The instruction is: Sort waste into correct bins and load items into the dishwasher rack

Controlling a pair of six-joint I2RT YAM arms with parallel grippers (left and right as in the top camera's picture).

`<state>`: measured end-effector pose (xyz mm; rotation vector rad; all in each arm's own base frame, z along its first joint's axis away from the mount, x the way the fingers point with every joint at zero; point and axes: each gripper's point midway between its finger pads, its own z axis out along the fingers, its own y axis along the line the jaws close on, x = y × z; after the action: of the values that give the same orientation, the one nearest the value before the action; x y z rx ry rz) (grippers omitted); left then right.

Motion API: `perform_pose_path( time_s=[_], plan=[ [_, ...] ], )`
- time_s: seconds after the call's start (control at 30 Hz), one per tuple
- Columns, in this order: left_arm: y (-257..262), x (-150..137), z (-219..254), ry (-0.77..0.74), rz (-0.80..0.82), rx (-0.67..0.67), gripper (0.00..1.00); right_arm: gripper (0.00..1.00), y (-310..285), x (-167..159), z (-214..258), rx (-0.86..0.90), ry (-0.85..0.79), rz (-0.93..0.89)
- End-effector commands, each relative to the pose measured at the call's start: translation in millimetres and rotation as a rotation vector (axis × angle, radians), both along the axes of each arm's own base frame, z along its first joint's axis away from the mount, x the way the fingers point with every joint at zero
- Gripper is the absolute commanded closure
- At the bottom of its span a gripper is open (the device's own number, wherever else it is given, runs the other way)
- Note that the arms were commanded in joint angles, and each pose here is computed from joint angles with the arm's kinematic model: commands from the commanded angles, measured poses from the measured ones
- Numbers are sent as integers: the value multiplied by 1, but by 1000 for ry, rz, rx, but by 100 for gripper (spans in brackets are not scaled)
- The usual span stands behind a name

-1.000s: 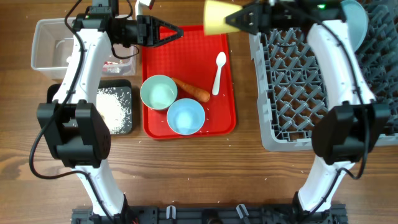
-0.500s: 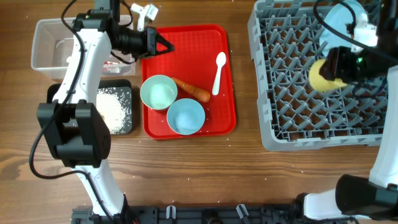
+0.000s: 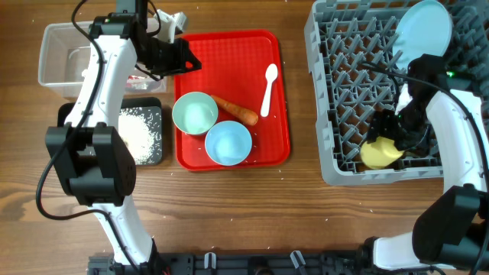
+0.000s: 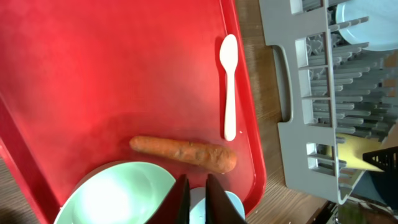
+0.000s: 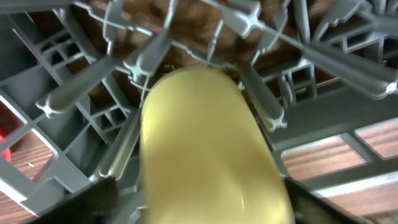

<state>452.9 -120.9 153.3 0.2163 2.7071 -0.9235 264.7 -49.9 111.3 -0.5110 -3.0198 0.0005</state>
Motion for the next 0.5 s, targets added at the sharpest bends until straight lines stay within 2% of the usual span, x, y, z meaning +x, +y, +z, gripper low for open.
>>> perform_pose_path(
  time_s=[0.0,0.13,0.2,0.27,0.3,0.33,0.37,0.47],
  plan=[
    [2,3,11,-38,1,19,87,6,3,18,16,18,-75,-6],
    [-3,-4,6,-20,-15,58,85,5,27,72,99,148,-357,100],
    [-7,-16,-3,6,-56,131,83,5,75,96,137,241,-500,246],
    [-3,-26,-13,34,-77,243,84,5,132,102,131,291,-503,380],
    [8,-24,-19,58,-21,312,83,6,174,106,123,333,-494,467],
    [24,-18,-21,90,104,357,71,7,193,106,116,344,-479,491],
    [36,-14,-22,109,178,359,66,8,232,104,95,365,-434,569],
    [52,-10,-21,116,222,349,66,15,289,90,33,337,-284,674]
  ],
)
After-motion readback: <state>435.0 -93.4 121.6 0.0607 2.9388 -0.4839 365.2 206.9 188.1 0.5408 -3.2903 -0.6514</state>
